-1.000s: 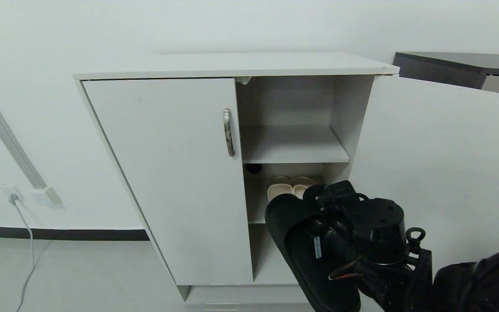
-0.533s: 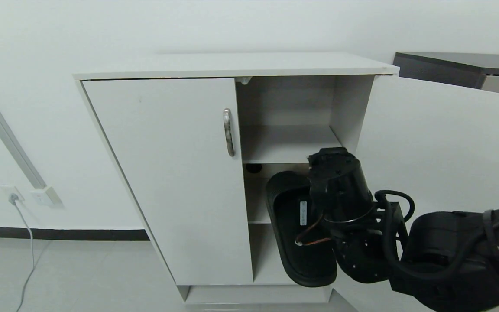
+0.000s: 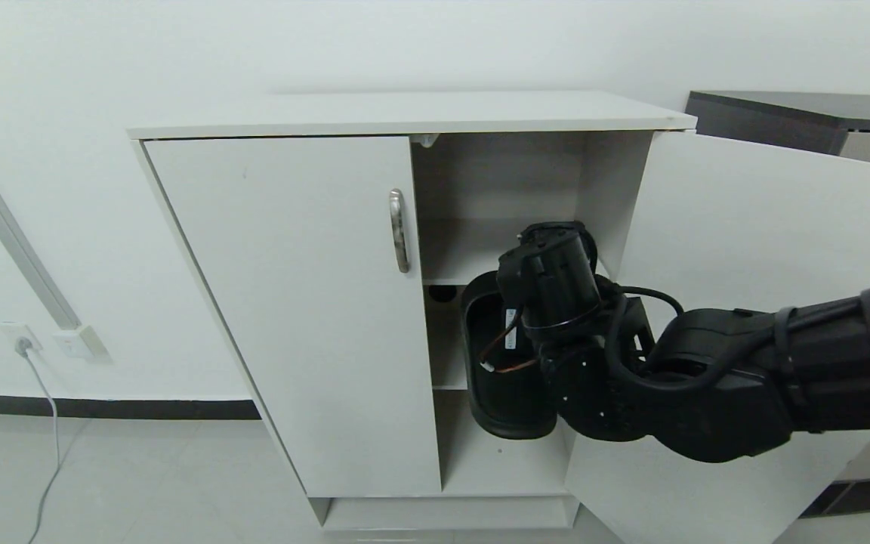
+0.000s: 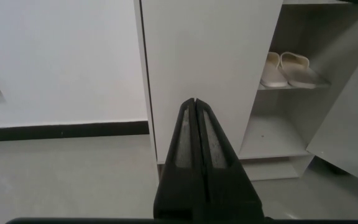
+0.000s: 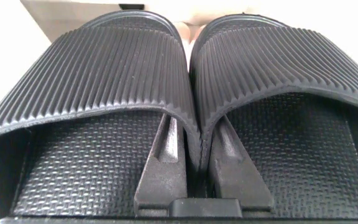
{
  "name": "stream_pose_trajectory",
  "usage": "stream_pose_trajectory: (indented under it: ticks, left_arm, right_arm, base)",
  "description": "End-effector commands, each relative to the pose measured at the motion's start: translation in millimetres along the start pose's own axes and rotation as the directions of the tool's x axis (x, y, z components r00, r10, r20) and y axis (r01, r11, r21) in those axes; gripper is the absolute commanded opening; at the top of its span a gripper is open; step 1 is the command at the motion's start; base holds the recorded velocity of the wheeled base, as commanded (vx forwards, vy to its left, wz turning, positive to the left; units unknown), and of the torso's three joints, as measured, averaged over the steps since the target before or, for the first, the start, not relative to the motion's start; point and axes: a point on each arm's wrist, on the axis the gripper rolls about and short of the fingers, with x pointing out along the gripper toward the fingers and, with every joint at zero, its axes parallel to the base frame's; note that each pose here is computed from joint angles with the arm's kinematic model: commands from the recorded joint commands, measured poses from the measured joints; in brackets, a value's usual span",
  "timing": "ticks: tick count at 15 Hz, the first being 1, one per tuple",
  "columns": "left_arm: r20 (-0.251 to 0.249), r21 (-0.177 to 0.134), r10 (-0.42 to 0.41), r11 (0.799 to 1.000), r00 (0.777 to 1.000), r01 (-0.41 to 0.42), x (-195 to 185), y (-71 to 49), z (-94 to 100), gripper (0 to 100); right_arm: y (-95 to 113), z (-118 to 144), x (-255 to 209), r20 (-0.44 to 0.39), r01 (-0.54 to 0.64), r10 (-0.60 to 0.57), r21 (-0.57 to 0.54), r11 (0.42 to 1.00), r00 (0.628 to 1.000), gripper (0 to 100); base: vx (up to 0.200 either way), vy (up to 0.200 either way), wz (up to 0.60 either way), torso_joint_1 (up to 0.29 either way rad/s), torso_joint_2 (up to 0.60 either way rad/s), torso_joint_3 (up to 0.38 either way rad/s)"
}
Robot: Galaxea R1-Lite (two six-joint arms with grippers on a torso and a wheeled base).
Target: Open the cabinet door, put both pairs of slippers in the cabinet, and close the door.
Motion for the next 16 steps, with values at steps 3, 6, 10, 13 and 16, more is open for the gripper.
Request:
stream_pose_trajectory:
  ticks: [3, 6, 10, 13, 16]
  left_arm:
    - [-0.001, 0.001, 0.000, 1.000, 1.000, 0.000, 0.1, 0.0, -0.1, 0]
    - [-0.001, -0.001, 0.000, 1.000, 1.000, 0.000, 0.1, 0.0, -0.1, 0]
    - [-0.001, -0.001, 0.000, 1.000, 1.000, 0.000, 0.1, 0.0, -0.1, 0]
    - [-0.001, -0.001, 0.000, 1.000, 1.000, 0.000, 0.1, 0.0, -0.1, 0]
    - [-0.001, -0.001, 0.000, 1.000, 1.000, 0.000, 0.1, 0.0, -0.1, 0]
  right_arm:
    - [6.2, -1.5, 8.8, 0.006, 0.009, -0.009, -0.017, 1.000, 1.000, 0]
    - [10.1, 0.7, 11.2, 0.018, 0.005, -0.005, -0.005, 1.000, 1.000, 0]
    - [12.0, 2.8, 12.2, 0.023, 0.003, -0.003, -0.012, 1.000, 1.000, 0]
    - [11.6, 2.9, 12.6, 0.023, 0.004, -0.004, -0.010, 1.000, 1.000, 0]
    - [11.6, 3.0, 12.6, 0.024, 0.004, -0.004, -0.010, 1.000, 1.000, 0]
  base:
    - [0.000, 0.000, 0.00, 0.000, 0.00, 0.000]
    - [0.000, 0.000, 0.00, 0.000, 0.00, 0.000]
    - [0.000, 0.000, 0.00, 0.000, 0.00, 0.000]
    - [0.133, 0.000, 0.00, 0.003, 0.00, 0.002]
    - [0.200, 0.000, 0.00, -0.002, 0.00, 0.005]
